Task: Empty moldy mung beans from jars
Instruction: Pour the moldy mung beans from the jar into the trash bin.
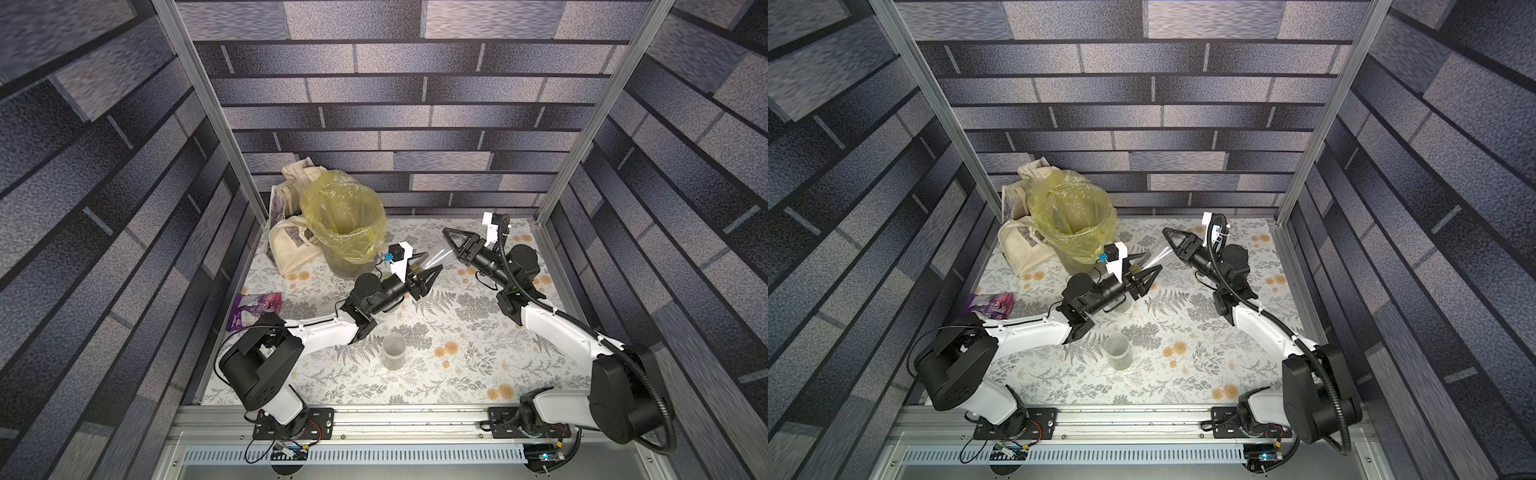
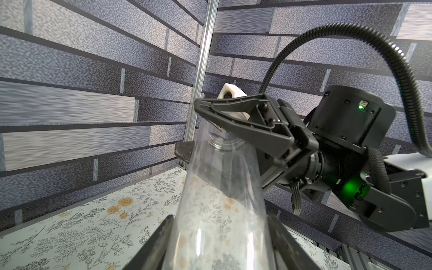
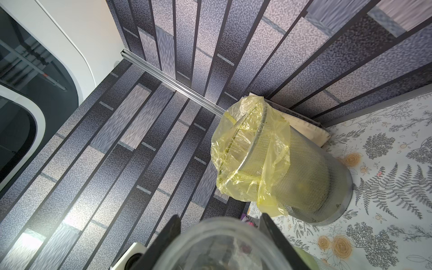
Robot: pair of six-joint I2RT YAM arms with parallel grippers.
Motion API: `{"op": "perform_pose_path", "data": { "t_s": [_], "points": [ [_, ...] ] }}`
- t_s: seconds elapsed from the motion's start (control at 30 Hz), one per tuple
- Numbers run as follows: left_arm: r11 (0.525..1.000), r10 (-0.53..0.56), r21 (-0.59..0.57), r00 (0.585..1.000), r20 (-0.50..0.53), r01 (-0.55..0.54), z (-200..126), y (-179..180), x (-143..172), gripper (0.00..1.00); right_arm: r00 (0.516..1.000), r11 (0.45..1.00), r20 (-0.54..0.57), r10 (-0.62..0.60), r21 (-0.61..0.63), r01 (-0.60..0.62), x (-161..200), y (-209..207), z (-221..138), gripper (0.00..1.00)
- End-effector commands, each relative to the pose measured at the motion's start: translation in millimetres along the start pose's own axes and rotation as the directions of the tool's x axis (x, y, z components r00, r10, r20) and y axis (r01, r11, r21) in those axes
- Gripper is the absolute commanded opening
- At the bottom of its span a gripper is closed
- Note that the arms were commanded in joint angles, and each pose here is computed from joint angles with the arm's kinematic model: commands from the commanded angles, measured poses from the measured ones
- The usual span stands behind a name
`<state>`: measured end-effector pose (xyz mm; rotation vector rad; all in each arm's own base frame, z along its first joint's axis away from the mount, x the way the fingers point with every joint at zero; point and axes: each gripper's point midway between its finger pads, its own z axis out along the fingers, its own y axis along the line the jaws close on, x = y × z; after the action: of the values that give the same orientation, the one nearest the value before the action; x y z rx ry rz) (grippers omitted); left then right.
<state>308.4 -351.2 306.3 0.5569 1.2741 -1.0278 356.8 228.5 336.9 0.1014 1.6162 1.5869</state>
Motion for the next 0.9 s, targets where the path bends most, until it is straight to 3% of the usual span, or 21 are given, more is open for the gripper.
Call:
{"op": "perform_pose_path", "data": {
  "t_s": [0.0, 0.23, 0.33, 0.53, 0.67, 0.87],
  "points": [
    [1.0, 0.009, -0.023, 0.995, 0.104, -0.006, 4, 3, -34, 0.6, 1.0, 0.998, -0.019, -0.004, -0.062, 0.003, 6, 10, 2, 0.42],
    [1.0, 0.005, -0.015, 0.993, 0.115, -0.003, 2, -1, -41, 0.57, 1.0, 0.997, -0.014, 0.022, -0.075, -0.023, 5, 9, 3, 0.56],
    [1.0, 0.003, -0.028, 0.994, 0.113, 0.0, 1, 1, -43, 0.57, 1.0, 0.996, -0.011, 0.026, -0.081, -0.027, 4, 10, 2, 0.69],
    [0.999, 0.002, -0.039, 0.996, 0.094, 0.001, 1, 2, -43, 0.57, 1.0, 0.997, 0.001, 0.017, -0.074, -0.017, 2, 10, 0, 0.75],
    [0.997, -0.002, -0.082, 0.998, 0.065, 0.007, -1, 8, -41, 0.57, 1.0, 0.999, 0.01, 0.004, -0.047, -0.003, 2, 6, -3, 0.98],
    [0.991, 0.033, -0.13, 0.999, -0.013, -0.034, -11, 11, -39, 0.57, 0.996, 0.994, 0.009, -0.085, 0.077, 0.084, 2, -5, -14, 1.0]
  ]
}}
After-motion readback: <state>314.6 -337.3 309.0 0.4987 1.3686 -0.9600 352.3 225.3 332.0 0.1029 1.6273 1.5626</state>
